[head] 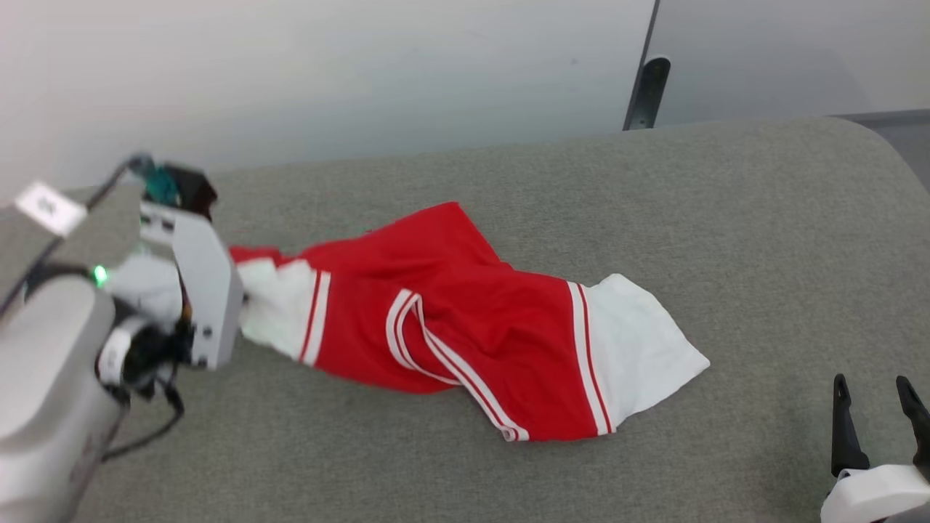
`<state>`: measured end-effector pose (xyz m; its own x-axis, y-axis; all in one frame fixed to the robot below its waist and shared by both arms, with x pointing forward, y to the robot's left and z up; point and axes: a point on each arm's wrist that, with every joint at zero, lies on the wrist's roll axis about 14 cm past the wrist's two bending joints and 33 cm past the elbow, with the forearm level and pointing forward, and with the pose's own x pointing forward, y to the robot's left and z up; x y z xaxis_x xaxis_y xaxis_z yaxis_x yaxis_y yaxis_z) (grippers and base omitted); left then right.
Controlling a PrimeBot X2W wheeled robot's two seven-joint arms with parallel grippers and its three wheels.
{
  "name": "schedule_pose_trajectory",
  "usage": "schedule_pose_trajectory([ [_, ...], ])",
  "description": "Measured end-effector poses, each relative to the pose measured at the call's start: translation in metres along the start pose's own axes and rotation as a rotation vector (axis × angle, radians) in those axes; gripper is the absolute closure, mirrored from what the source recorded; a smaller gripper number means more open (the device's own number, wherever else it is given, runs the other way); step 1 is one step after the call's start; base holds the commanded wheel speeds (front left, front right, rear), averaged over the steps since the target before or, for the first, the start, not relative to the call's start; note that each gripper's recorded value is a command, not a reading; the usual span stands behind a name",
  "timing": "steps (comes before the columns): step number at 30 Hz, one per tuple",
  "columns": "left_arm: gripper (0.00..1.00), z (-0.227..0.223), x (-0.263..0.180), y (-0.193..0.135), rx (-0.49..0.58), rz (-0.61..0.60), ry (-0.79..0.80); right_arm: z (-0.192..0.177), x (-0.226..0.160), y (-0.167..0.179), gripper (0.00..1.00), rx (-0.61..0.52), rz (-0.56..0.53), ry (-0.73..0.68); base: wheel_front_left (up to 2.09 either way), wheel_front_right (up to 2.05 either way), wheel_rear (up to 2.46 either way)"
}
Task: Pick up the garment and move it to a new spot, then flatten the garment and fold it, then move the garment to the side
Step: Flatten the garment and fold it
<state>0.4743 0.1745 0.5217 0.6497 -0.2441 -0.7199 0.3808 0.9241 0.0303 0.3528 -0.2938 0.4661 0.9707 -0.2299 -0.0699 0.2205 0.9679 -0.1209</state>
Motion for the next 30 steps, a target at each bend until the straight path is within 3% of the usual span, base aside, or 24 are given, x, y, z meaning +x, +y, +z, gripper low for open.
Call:
schedule_pose_trajectory([
  [5,1.00,-0.051,-0.003,0.003,-0.055,0.005,0.103,-0.002,-0.001,0.004,0.00,-0.004,0.016,0.006,0.00,0.00,0.00],
  [12,1.00,-0.116,-0.001,-0.021,-0.070,-0.055,0.257,-0.003,0.003,0.008,0.00,-0.013,0.028,0.015,0.00,0.00,0.00],
  [13,0.96,-0.121,0.000,-0.024,-0.069,-0.060,0.268,-0.004,0.004,0.009,0.00,-0.014,0.031,0.016,0.00,0.00,0.00],
  [15,0.69,-0.127,0.000,-0.025,-0.077,-0.061,0.278,-0.004,0.006,0.011,0.00,-0.015,0.037,0.019,0.00,0.00,0.00],
  [17,0.51,-0.131,0.001,-0.027,-0.088,-0.063,0.287,-0.004,0.007,0.014,0.00,-0.015,0.044,0.019,0.00,0.00,0.00],
  [18,0.02,-0.130,0.002,-0.027,-0.094,-0.063,0.282,-0.003,0.009,0.015,0.00,-0.015,0.046,0.017,0.00,0.00,0.00],
  [30,0.00,-0.104,-0.013,-0.006,-0.146,0.021,0.195,0.001,0.008,0.015,0.00,-0.007,0.048,0.002,0.00,0.00,0.00],
])
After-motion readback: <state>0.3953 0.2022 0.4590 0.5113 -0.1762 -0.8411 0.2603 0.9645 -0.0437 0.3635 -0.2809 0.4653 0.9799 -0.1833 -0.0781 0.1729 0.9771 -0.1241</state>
